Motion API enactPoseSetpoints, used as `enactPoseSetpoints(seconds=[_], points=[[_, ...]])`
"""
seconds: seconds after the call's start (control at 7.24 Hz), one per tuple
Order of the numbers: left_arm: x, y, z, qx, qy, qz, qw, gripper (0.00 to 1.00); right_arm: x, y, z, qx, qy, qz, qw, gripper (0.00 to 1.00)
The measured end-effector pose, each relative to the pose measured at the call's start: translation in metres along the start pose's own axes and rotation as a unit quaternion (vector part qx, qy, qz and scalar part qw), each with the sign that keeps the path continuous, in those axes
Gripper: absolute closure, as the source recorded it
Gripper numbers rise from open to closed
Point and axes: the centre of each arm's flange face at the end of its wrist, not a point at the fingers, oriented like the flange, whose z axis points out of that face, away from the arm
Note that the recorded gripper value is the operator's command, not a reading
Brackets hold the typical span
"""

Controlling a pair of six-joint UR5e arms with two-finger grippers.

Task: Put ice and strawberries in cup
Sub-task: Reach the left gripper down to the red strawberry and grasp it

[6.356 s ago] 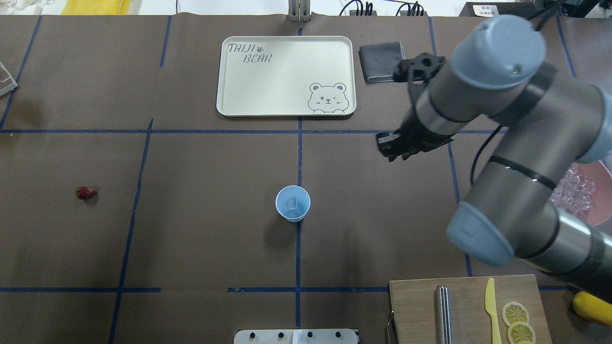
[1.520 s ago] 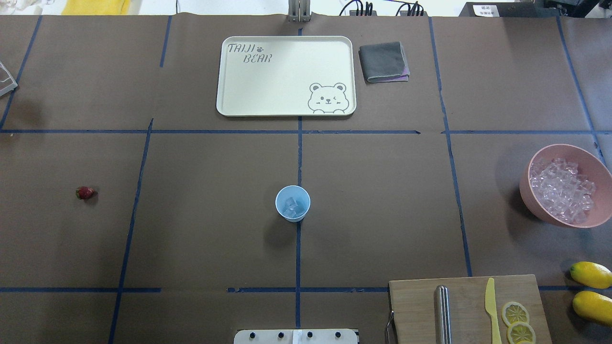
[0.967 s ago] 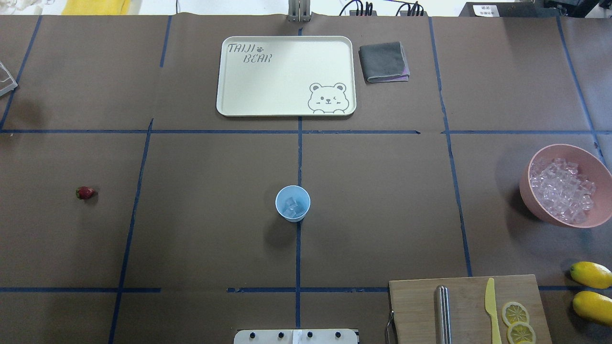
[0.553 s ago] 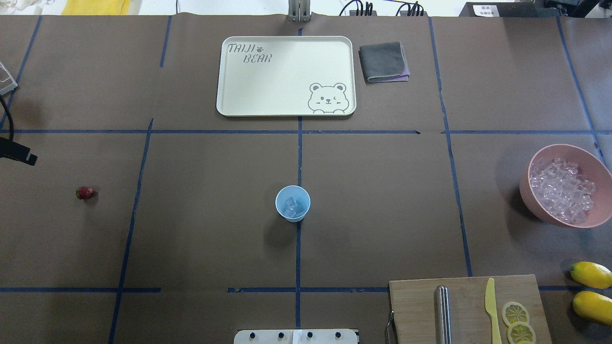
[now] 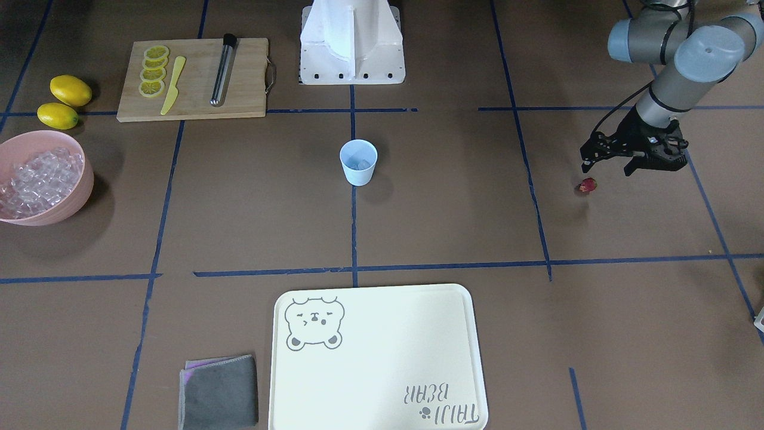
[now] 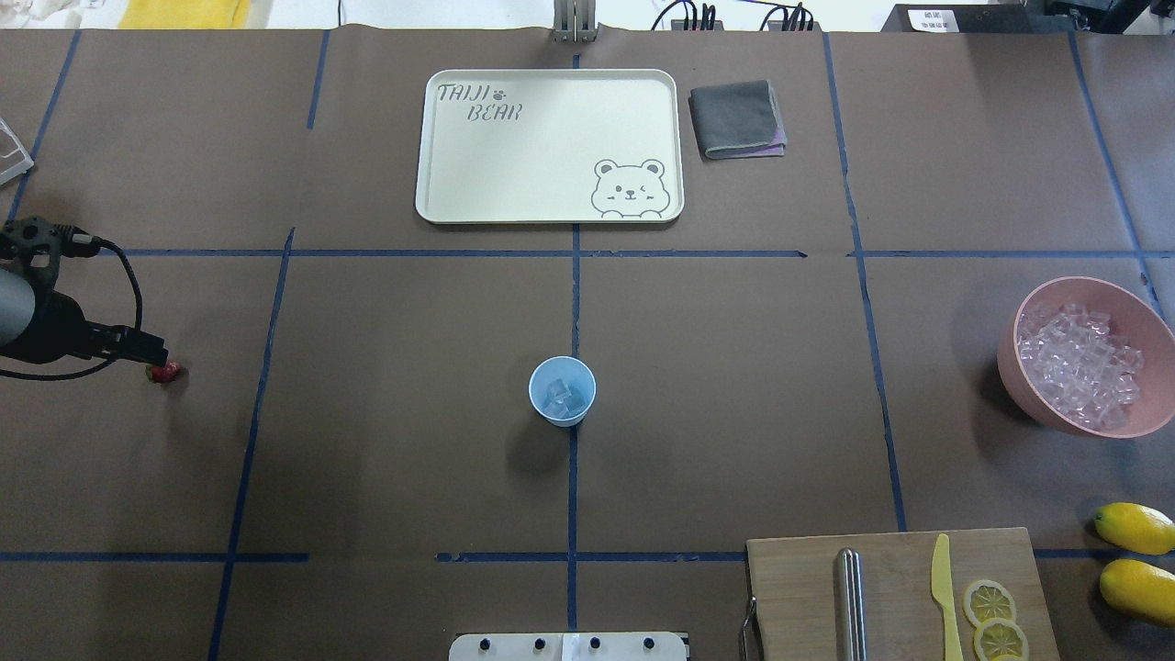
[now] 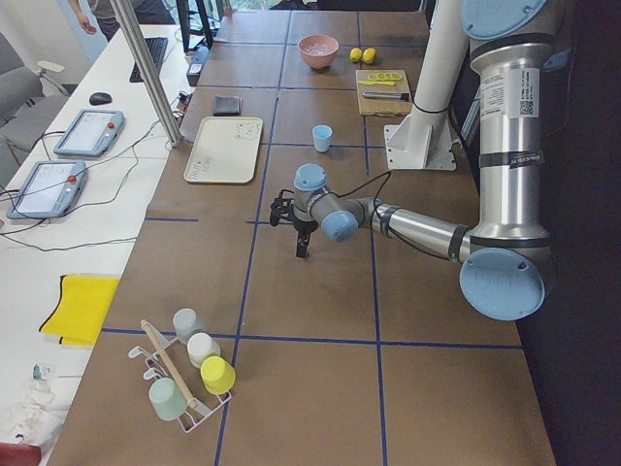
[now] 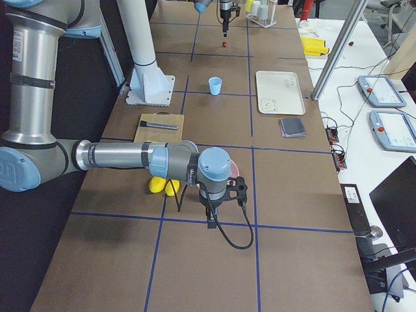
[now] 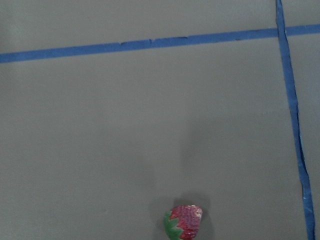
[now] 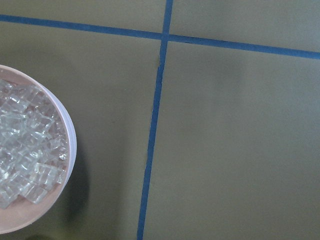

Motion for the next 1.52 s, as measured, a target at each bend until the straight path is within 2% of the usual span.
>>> enactPoseSetpoints(seconds=[0.28, 0.55, 0.69, 0.83, 0.97, 1.11, 1.24, 1.52], points=[[0.004, 0.005, 0.015, -0.005, -0.005, 0.004, 1.0, 0.02, 0.0, 0.0, 0.0, 0.0, 0.0, 0.0, 1.0, 0.01], [-0.004, 0.002, 0.037, 0.003, 0.009, 0.013, 0.9999, 0.02, 0.0, 0.0, 0.0, 0.0, 0.0, -0.001, 1.0, 0.0], [-0.006, -0.001, 0.045, 0.007, 0.016, 0.015, 0.9997, 0.06, 0.0, 0.0, 0.0, 0.0, 0.0, -0.001, 1.0, 0.01], [-0.006, -0.002, 0.048, 0.008, 0.018, 0.017, 0.9997, 0.3, 0.0, 0.0, 0.0, 0.0, 0.0, -0.001, 1.0, 0.01], [-0.006, -0.002, 0.049, 0.008, 0.02, 0.017, 0.9996, 0.66, 0.0, 0.0, 0.0, 0.0, 0.0, 0.0, 1.0, 0.01], [-0.006, -0.002, 0.049, 0.008, 0.021, 0.017, 0.9996, 0.89, 0.0, 0.0, 0.0, 0.0, 0.0, 0.0, 1.0, 0.01], [-0.006, -0.002, 0.048, 0.008, 0.021, 0.017, 0.9996, 0.95, 0.0, 0.0, 0.0, 0.0, 0.0, 0.0, 1.0, 0.01], [-0.006, -0.001, 0.044, 0.009, 0.021, 0.017, 0.9996, 1.0, 0.0, 0.0, 0.0, 0.0, 0.0, 0.001, 1.0, 0.01]])
